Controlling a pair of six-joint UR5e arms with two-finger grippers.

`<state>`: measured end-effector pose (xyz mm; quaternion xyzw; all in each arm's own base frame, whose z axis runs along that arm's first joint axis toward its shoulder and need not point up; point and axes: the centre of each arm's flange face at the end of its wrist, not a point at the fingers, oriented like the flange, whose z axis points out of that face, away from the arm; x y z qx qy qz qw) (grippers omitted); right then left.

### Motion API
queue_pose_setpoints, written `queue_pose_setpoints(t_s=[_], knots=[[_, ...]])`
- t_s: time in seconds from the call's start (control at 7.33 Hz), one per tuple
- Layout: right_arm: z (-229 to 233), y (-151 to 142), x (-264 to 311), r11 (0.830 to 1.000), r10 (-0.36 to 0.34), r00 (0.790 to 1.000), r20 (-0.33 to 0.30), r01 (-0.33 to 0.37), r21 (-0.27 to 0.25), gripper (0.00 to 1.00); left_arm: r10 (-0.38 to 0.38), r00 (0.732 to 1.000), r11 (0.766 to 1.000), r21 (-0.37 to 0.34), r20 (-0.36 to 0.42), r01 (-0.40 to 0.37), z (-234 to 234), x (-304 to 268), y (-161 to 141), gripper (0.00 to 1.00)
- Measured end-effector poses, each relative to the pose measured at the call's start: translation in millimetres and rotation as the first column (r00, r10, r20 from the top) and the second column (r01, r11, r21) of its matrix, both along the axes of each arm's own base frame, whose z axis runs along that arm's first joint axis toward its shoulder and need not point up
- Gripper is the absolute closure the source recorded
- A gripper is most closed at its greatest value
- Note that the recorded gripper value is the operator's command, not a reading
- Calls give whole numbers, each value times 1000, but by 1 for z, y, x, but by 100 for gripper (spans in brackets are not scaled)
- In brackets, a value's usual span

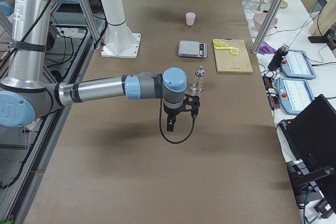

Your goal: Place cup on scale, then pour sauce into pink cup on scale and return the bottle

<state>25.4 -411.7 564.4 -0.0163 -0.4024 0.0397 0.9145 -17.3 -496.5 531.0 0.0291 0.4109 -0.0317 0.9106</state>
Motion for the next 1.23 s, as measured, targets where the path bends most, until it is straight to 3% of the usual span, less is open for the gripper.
queue_pose_setpoints(t_s=[0.27, 0.55, 0.82, 1.23], knots=[[-1, -2, -1, 1000, 1, 1000, 0, -1, 2, 0, -68, 997, 995, -81, -39, 65, -91, 37, -21, 1], [0, -2, -1, 1000, 1, 1000, -3, -1, 2, 0, -104, 992, 983, -162, -68, 92, -150, 153, -26, 2], [0, -3, -1, 1000, 2, 1000, -6, -2, 2, 0, -128, 989, 982, -148, -70, 116, -153, 252, -21, 3], [0, -3, -1, 1000, 4, 1000, -4, -4, 0, 0, -121, 988, 983, -153, -99, 105, -146, 321, -16, 3]])
